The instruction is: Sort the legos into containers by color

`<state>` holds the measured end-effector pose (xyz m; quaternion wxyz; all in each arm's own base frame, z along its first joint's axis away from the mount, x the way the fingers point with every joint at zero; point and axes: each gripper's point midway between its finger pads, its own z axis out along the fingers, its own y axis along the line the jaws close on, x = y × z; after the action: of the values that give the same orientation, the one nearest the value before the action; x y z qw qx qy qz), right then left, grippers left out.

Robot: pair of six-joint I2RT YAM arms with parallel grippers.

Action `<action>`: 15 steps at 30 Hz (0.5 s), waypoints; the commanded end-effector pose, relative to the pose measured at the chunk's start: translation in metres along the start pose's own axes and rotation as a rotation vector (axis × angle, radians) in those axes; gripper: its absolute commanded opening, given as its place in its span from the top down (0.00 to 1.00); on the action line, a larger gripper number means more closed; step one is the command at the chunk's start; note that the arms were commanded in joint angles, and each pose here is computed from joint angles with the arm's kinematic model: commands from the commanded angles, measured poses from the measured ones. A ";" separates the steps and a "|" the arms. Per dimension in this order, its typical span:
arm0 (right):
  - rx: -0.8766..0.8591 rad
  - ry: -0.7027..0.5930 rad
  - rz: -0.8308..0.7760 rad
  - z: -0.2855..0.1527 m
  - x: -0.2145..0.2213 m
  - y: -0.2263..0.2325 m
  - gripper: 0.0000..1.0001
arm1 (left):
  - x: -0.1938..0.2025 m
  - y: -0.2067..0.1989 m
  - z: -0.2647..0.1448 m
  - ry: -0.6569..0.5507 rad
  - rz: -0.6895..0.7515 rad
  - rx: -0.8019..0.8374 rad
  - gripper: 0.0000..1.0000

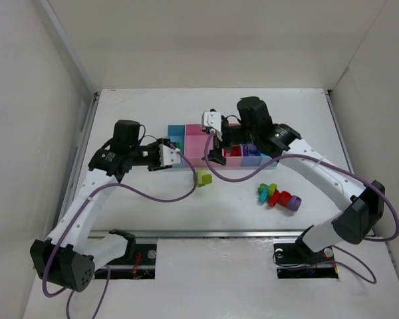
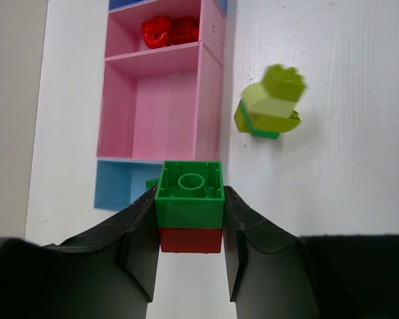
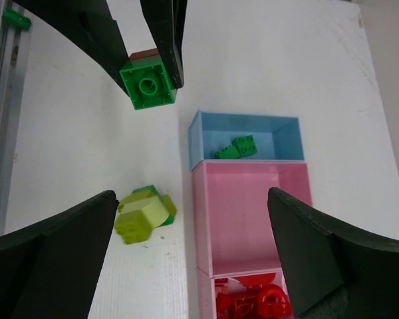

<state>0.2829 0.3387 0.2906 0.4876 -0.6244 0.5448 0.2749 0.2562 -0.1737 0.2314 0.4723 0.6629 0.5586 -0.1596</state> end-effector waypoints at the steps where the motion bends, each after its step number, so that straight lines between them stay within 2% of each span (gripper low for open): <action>1: -0.011 -0.030 -0.005 -0.001 -0.003 0.007 0.00 | -0.005 -0.015 0.006 -0.044 -0.014 0.043 1.00; 5: -0.010 0.017 0.080 0.009 0.022 0.013 0.00 | 0.007 -0.017 0.010 -0.014 -0.072 0.018 1.00; 8: 0.015 0.016 0.090 0.009 0.023 0.010 0.00 | 0.010 -0.019 0.011 -0.006 -0.123 0.013 1.00; 15: 0.007 -0.056 0.047 0.016 -0.001 0.009 0.03 | -0.022 -0.005 0.011 -0.128 -0.141 0.002 1.00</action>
<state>0.2787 0.3364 0.2492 0.4542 -0.6026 0.5890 0.2893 0.2482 -0.1804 0.2063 0.4547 0.6258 0.6000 -0.2040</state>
